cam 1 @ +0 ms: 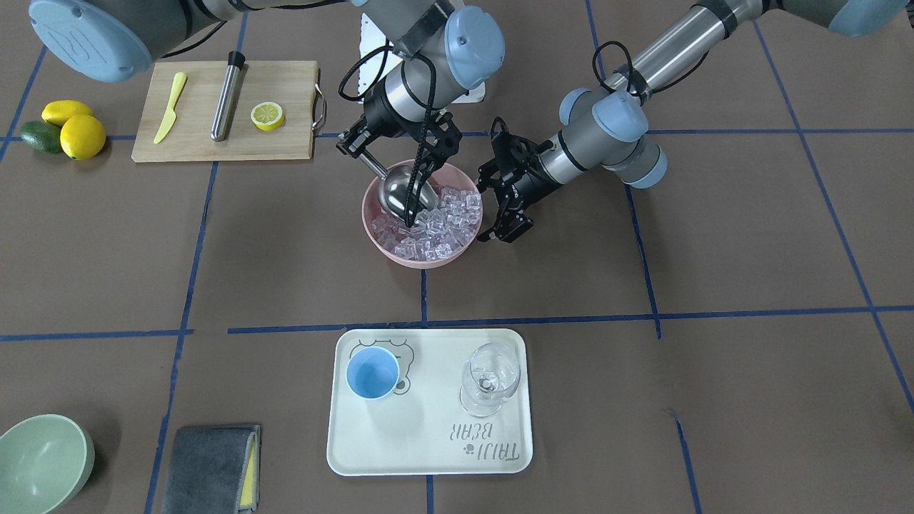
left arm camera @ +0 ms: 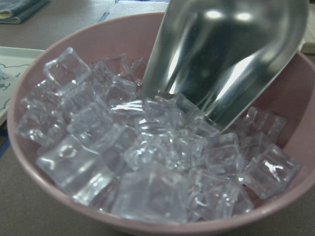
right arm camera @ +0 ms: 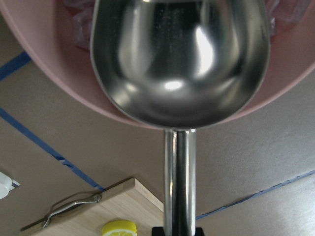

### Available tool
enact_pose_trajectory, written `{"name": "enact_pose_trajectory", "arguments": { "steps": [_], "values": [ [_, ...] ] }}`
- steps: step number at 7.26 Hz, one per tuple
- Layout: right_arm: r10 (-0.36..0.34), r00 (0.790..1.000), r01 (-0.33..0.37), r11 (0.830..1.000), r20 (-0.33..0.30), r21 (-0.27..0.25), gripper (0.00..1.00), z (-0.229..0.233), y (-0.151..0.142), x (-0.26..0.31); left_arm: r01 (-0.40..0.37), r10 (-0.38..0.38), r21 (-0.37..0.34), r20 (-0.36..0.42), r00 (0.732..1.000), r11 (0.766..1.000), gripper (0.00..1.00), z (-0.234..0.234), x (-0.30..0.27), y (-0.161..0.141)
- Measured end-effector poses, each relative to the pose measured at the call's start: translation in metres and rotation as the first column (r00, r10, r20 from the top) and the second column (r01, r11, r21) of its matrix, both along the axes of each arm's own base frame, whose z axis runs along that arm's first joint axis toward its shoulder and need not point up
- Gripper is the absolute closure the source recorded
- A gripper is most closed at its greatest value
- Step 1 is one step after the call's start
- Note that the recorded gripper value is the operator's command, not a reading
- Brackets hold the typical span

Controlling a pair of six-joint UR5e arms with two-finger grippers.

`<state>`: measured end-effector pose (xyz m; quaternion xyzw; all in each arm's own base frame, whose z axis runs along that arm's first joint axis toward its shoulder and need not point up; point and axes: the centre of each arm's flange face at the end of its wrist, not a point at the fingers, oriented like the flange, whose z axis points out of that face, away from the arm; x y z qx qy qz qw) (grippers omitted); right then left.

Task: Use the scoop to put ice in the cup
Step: 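Dig the scoop into the ice cubes with the right gripper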

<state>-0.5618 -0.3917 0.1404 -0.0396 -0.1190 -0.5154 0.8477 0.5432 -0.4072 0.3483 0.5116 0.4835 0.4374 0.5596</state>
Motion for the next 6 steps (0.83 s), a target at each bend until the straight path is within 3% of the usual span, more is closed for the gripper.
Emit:
{"name": "enact_pose_trajectory", "arguments": {
  "steps": [6],
  "values": [
    [-0.005,0.989,-0.005,0.998,0.145,0.070,1.00,0.049,0.014,0.022,-0.001,0.001,0.001,-0.001,1.000,1.000,0.00,-0.001,0.001,0.001]
  ]
}}
